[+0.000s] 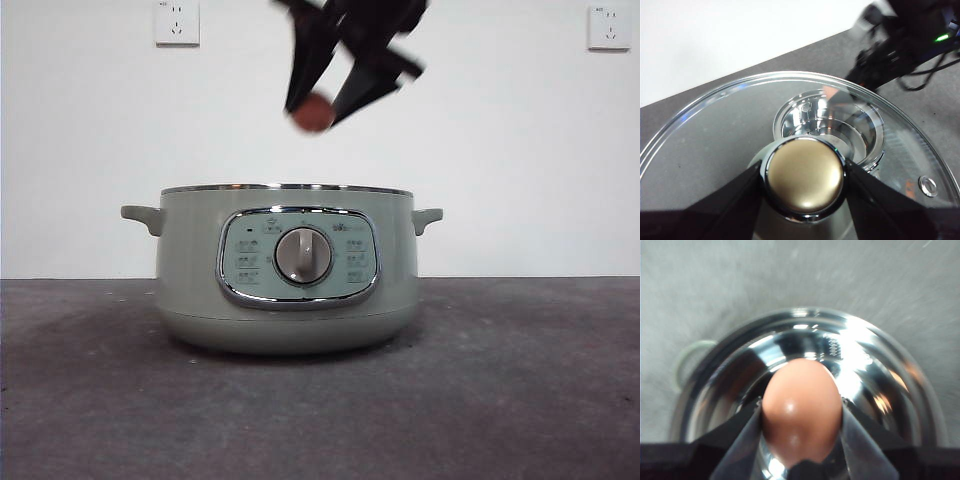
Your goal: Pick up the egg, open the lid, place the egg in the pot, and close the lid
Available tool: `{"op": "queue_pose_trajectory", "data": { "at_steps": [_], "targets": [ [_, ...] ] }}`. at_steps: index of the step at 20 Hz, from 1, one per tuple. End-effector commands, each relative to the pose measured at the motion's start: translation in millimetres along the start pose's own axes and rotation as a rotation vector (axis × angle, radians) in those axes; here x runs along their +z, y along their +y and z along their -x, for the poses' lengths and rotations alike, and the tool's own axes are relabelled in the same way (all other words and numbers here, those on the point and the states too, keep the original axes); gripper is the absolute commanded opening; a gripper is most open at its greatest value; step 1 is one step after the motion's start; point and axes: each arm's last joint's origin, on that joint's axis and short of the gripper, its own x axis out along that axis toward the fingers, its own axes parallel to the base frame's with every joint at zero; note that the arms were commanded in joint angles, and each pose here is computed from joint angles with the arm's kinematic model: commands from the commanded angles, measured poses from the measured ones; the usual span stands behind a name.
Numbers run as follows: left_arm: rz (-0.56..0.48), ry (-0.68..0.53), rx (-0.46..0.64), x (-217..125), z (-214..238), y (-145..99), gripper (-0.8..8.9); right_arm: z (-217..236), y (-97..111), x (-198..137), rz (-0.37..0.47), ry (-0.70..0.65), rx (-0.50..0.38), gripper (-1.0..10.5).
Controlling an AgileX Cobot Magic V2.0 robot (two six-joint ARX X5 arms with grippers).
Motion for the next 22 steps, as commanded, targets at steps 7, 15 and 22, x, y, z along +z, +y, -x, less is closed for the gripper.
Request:
{"op": "queue_pose_trajectory", "data": {
  "at_steps": [7, 15, 22],
  "targets": [
    [-0.002, -0.048, 0.000, 3, 7, -1, -0.08, -88, -7, -20, 0.049, 0.190, 0.009, -0.2],
    [-0.003, -0.049, 0.000, 3, 7, -1, -0.08, -107, -5, -38, 0.112, 0.313, -0.009, -0.2],
    [-0.002, -0.042, -0.001, 2, 6, -1, -0.08, -120, -1, -52, 0.125, 0.398, -0.006, -0.1]
  ]
}}
